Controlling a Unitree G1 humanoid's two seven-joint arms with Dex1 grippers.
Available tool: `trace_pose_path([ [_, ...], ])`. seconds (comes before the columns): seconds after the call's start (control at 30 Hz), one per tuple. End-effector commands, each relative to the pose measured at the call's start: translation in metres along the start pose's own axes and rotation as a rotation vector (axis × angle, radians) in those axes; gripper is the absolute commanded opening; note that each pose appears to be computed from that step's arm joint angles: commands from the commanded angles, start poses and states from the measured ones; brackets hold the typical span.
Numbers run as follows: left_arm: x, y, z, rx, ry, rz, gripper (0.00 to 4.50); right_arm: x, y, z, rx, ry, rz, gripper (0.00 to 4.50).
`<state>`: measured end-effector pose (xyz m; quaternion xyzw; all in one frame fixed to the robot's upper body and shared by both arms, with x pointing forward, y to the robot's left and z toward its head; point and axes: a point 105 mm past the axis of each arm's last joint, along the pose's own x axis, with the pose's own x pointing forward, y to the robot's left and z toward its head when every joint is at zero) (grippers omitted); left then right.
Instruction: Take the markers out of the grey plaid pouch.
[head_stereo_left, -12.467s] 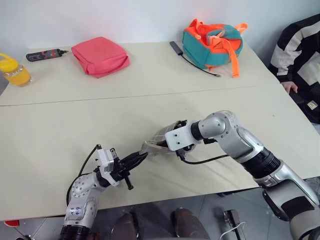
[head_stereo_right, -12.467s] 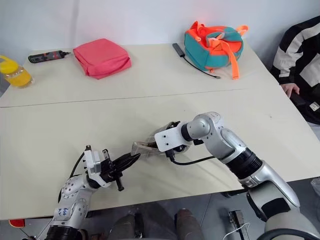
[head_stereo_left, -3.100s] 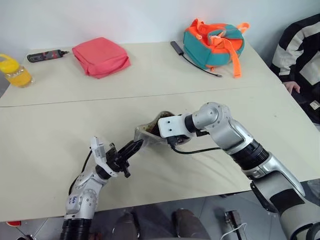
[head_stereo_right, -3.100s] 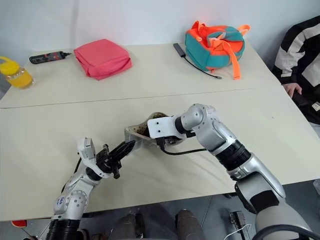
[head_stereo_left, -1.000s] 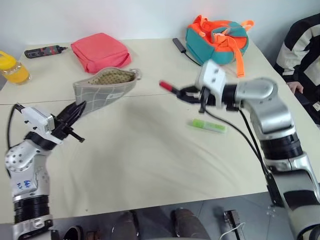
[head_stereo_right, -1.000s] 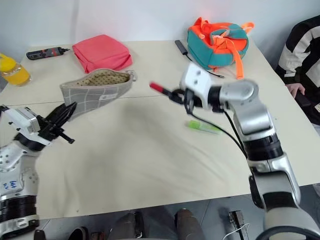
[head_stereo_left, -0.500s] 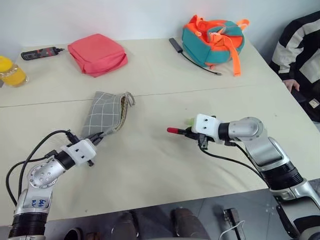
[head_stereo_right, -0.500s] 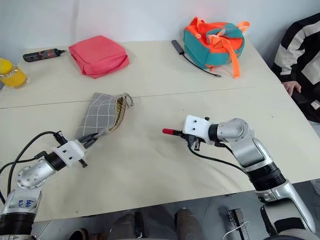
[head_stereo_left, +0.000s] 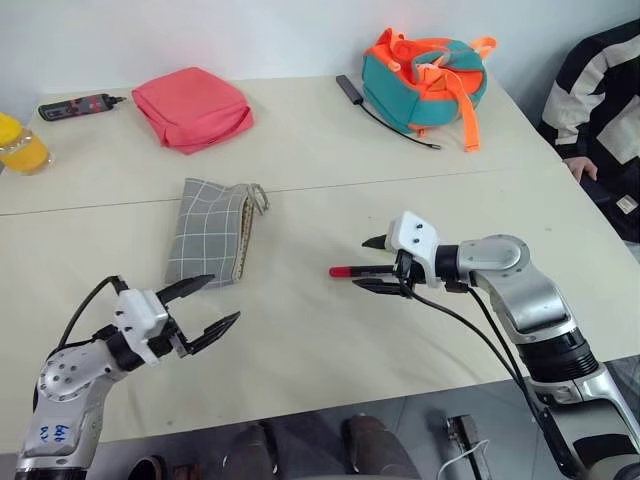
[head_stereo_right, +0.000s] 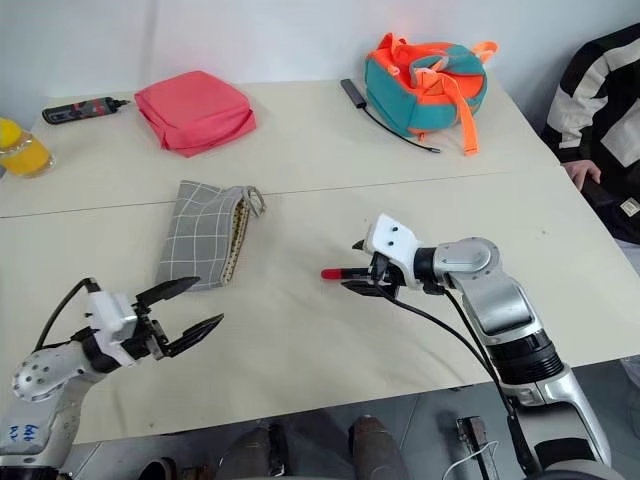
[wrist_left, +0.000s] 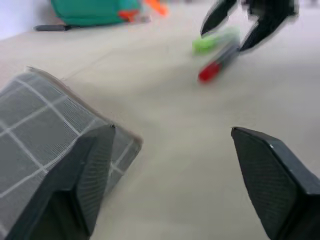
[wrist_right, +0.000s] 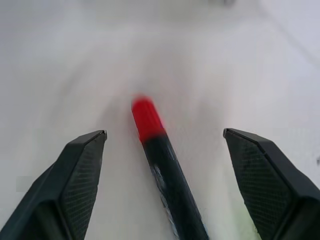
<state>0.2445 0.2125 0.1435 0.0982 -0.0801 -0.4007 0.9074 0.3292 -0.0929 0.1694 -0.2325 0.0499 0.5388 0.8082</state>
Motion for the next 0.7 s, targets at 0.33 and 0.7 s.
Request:
trace_pose_path([
  [0.33, -0.054, 0.052, -0.013, -0.013, 0.096, 0.467, 3.91, -0.019, 0.056, 0.001, 0.153, -0.287, 0.029, 3.95],
  [0.7, -0.099, 0.069, -0.034, -0.089, 0.120, 0.709, 3.91, -0.020, 0.079, -0.041, 0.192, -0.233, 0.035, 3.95],
])
